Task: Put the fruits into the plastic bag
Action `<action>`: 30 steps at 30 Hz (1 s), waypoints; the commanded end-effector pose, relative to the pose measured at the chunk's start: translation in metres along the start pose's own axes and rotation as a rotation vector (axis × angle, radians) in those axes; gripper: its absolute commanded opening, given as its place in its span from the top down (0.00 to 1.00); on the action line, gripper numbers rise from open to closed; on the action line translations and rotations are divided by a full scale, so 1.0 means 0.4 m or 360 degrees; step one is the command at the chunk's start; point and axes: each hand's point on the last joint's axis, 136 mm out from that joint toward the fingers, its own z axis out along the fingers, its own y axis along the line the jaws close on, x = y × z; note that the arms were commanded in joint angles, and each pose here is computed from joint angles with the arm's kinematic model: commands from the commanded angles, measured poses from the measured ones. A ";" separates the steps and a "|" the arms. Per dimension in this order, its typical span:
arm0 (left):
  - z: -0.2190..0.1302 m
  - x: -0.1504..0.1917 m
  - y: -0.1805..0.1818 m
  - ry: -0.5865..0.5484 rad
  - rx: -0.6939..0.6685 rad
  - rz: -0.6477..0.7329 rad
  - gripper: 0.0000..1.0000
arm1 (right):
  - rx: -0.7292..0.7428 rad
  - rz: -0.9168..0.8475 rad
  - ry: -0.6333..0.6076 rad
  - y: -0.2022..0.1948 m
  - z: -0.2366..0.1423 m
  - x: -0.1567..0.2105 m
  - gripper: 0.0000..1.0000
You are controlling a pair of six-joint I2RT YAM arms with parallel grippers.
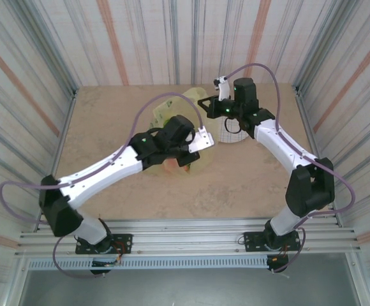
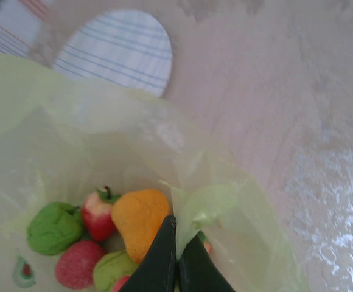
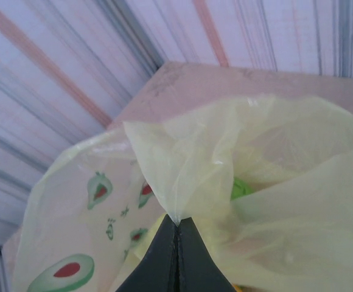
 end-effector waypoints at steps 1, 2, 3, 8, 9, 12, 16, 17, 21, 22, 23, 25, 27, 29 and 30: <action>-0.154 -0.106 0.094 -0.0391 -0.0224 -0.0171 1.00 | -0.0020 0.0023 -0.0305 0.068 -0.085 -0.144 1.00; -0.190 -0.119 0.116 -0.0466 -0.0262 -0.0221 1.00 | -0.0016 0.0032 -0.0350 0.074 -0.095 -0.165 1.00; -0.221 -0.129 0.136 -0.0526 -0.0302 -0.0266 1.00 | -0.0015 0.0040 -0.0388 0.080 -0.105 -0.183 1.00; -0.347 -0.138 0.246 -0.0734 -0.0539 -0.0472 1.00 | 0.0000 0.0049 -0.0537 0.099 -0.126 -0.274 1.00; -0.359 -0.134 0.261 -0.0744 -0.0580 -0.0500 1.00 | -0.0007 0.0048 -0.0558 0.104 -0.127 -0.288 1.00; -0.379 -0.121 0.292 -0.0777 -0.0656 -0.0588 1.00 | -0.0039 0.0052 -0.0608 0.120 -0.123 -0.332 1.00; -0.372 -0.104 0.302 -0.0779 -0.0699 -0.0625 1.00 | -0.0109 0.0058 -0.0606 0.147 -0.098 -0.358 1.00; -0.371 -0.097 0.308 -0.0771 -0.0713 -0.0638 1.00 | -0.0116 0.0058 -0.0593 0.150 -0.087 -0.358 1.00; -0.396 -0.081 0.338 -0.0794 -0.0764 -0.0723 1.00 | -0.0142 0.0066 -0.0564 0.155 -0.056 -0.360 1.00; -0.402 -0.079 0.344 -0.0809 -0.0768 -0.0744 1.00 | -0.0154 0.0070 -0.0562 0.157 -0.050 -0.364 1.00; -0.409 -0.080 0.347 -0.0829 -0.0771 -0.0755 1.00 | -0.0168 0.0075 -0.0556 0.159 -0.043 -0.365 1.00; -0.417 -0.082 0.352 -0.0847 -0.0781 -0.0758 1.00 | -0.0189 0.0080 -0.0550 0.166 -0.031 -0.369 1.00; -0.417 -0.082 0.353 -0.0846 -0.0782 -0.0759 1.00 | -0.0202 0.0080 -0.0535 0.171 -0.017 -0.366 1.00; -0.408 -0.080 0.349 -0.0843 -0.0766 -0.0763 1.00 | -0.0198 0.0080 -0.0526 0.168 -0.007 -0.364 1.00; -0.397 -0.076 0.345 -0.0833 -0.0749 -0.0771 1.00 | -0.0193 0.0082 -0.0520 0.164 -0.001 -0.362 1.00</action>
